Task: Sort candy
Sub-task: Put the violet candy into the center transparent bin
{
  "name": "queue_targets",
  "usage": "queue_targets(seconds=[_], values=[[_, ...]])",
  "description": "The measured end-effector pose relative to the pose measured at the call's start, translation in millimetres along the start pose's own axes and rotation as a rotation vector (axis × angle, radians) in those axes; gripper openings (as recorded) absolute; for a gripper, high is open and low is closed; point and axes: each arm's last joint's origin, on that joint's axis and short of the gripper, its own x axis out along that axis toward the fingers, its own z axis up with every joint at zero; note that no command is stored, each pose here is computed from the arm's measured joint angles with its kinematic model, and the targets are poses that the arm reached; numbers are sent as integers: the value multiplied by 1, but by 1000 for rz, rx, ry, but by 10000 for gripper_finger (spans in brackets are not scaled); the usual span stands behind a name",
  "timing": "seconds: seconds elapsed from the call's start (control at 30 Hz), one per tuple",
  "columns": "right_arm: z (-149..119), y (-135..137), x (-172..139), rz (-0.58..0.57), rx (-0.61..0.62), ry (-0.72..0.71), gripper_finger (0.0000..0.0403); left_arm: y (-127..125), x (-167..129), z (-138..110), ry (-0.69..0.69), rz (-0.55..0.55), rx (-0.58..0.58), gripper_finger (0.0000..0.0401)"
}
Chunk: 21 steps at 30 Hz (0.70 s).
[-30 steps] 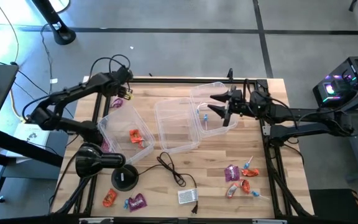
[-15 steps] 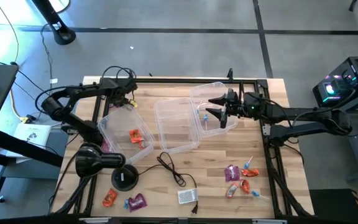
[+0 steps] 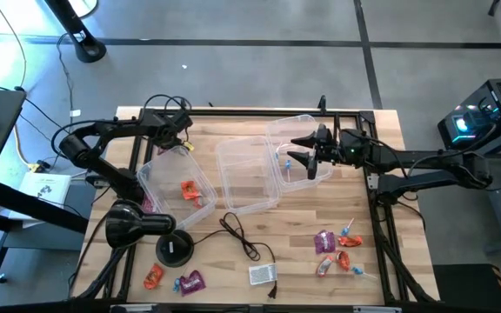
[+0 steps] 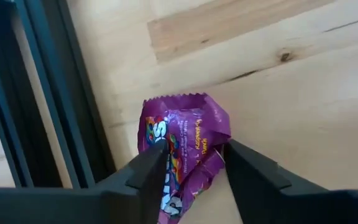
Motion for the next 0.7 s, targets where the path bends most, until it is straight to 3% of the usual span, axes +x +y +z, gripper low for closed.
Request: queue_targets(seconds=[0.2,0.53,0.7], values=[[0,0,0,-1,-4,-1,222,-5,-18,8,-109,-57,32,13],[0,-2,0,-69,27,-11,222,5,-116,9,-515,-257,3,2],[1,-2,0,-70,31,-19,222,-5,-158,-4,-733,-515,64,1]])
